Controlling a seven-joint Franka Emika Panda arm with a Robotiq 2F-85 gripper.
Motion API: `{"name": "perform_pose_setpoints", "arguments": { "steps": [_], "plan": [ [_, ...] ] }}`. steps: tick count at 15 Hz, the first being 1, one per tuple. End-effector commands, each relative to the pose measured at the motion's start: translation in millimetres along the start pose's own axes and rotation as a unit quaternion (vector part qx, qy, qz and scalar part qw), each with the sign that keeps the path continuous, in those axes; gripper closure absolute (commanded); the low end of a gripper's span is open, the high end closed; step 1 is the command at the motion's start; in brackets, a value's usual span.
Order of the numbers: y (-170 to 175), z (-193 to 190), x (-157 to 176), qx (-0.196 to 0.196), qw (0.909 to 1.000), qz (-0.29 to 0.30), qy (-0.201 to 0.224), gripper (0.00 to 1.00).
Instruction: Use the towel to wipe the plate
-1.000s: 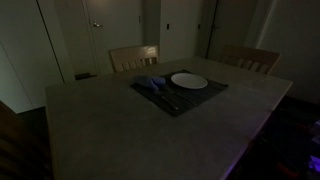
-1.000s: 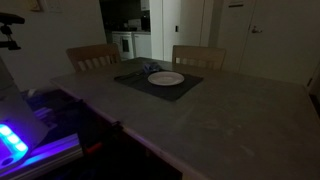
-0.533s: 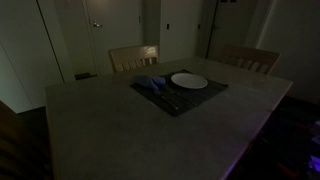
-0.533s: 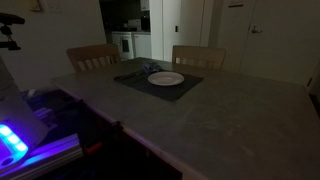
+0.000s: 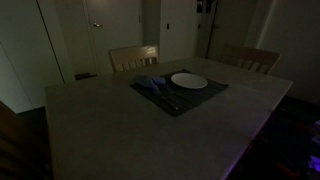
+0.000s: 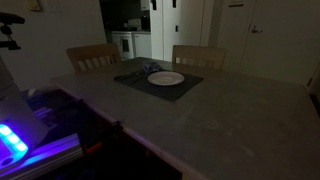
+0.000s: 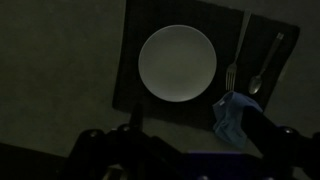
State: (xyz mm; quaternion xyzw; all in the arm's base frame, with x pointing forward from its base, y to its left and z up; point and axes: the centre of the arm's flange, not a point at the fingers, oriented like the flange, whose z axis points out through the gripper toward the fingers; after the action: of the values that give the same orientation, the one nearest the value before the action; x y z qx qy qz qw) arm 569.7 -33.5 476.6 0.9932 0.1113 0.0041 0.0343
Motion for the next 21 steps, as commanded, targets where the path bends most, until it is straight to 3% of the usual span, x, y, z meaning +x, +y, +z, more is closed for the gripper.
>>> {"name": "perform_pose_setpoints", "arguments": {
  "steps": [1, 4, 7, 10, 17, 21],
  "plan": [
    [-7, 0, 3, -0.012, 0.9999, 0.009, -0.002, 0.0],
    [-33, 10, 18, -0.05, 0.9985, 0.024, -0.001, 0.0],
    [-55, 27, 40, -0.049, 0.9987, 0.014, 0.008, 0.0],
    [-67, 53, 62, -0.036, 0.9986, 0.035, 0.013, 0.0],
    [-76, 116, 113, 0.035, 0.9957, 0.086, 0.001, 0.0],
    [-99, 136, 134, 0.042, 0.9926, 0.113, -0.012, 0.0]
  ]
}}
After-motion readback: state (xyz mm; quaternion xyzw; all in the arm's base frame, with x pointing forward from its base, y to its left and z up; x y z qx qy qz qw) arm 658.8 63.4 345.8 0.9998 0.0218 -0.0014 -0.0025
